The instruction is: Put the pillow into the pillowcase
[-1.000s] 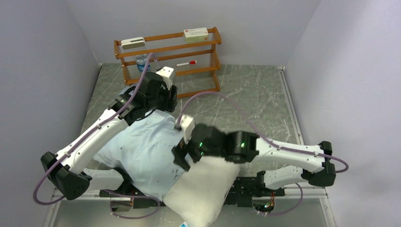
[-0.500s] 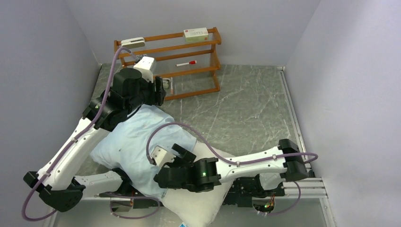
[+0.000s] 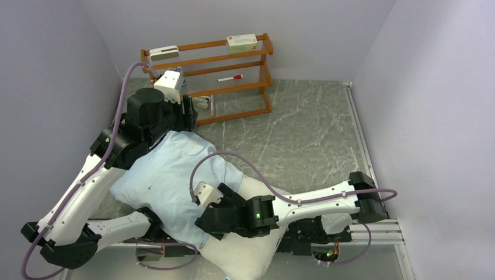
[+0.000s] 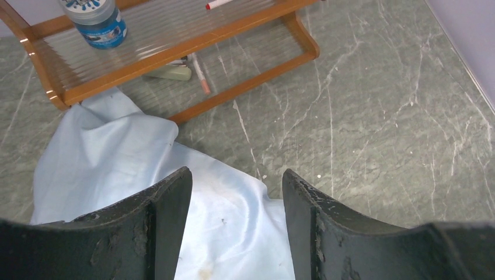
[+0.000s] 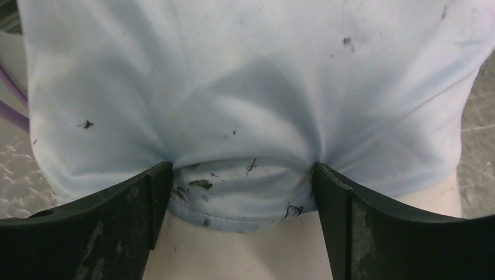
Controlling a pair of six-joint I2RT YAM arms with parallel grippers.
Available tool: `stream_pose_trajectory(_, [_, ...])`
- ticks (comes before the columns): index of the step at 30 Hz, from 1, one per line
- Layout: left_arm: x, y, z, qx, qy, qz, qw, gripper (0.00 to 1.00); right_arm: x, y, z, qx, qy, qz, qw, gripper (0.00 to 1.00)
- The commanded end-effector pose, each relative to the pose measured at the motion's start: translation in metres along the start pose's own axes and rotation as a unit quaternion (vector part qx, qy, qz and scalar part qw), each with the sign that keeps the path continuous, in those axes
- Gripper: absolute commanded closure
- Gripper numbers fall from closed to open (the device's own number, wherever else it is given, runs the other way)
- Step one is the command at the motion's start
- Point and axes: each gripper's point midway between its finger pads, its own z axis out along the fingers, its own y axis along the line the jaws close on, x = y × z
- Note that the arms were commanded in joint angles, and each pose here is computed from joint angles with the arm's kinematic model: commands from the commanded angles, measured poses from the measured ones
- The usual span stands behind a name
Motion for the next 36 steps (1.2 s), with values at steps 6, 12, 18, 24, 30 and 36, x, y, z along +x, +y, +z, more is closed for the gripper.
stream_pose_trajectory(6, [-0.009, 0.015, -0.018, -0.026, -0.017, 0.009, 0.999, 0.40, 0.015, -0.022, 0.022, -0.043, 0.032, 0.047, 0.997, 0.67])
stream_pose_trajectory(12, [-0.011, 0.010, -0.035, 0.001, -0.021, 0.010, 1.000, 0.43, -0.053, -0.065, 0.001, -0.143, -0.097, 0.206, 0.963, 1.00])
stream_pose_trajectory(18, [0.007, 0.001, -0.031, 0.032, 0.008, 0.017, 0.999, 0.44, -0.063, -0.138, 0.000, -0.169, -0.147, 0.336, 0.915, 1.00])
stream_pose_trajectory(24, [0.009, -0.026, -0.040, 0.122, 0.003, 0.053, 0.991, 0.40, -0.046, -0.191, 0.013, -0.171, -0.159, 0.426, 0.874, 1.00])
stream_pose_trajectory(30, [0.019, -0.043, -0.050, 0.182, 0.008, 0.065, 0.981, 0.38, -0.032, -0.236, 0.026, -0.143, -0.175, 0.476, 0.850, 1.00])
stream_pose_trajectory(36, [0.055, -0.053, -0.042, 0.220, 0.063, 0.070, 0.971, 0.36, -0.026, -0.268, 0.038, -0.117, -0.179, 0.502, 0.838, 1.00])
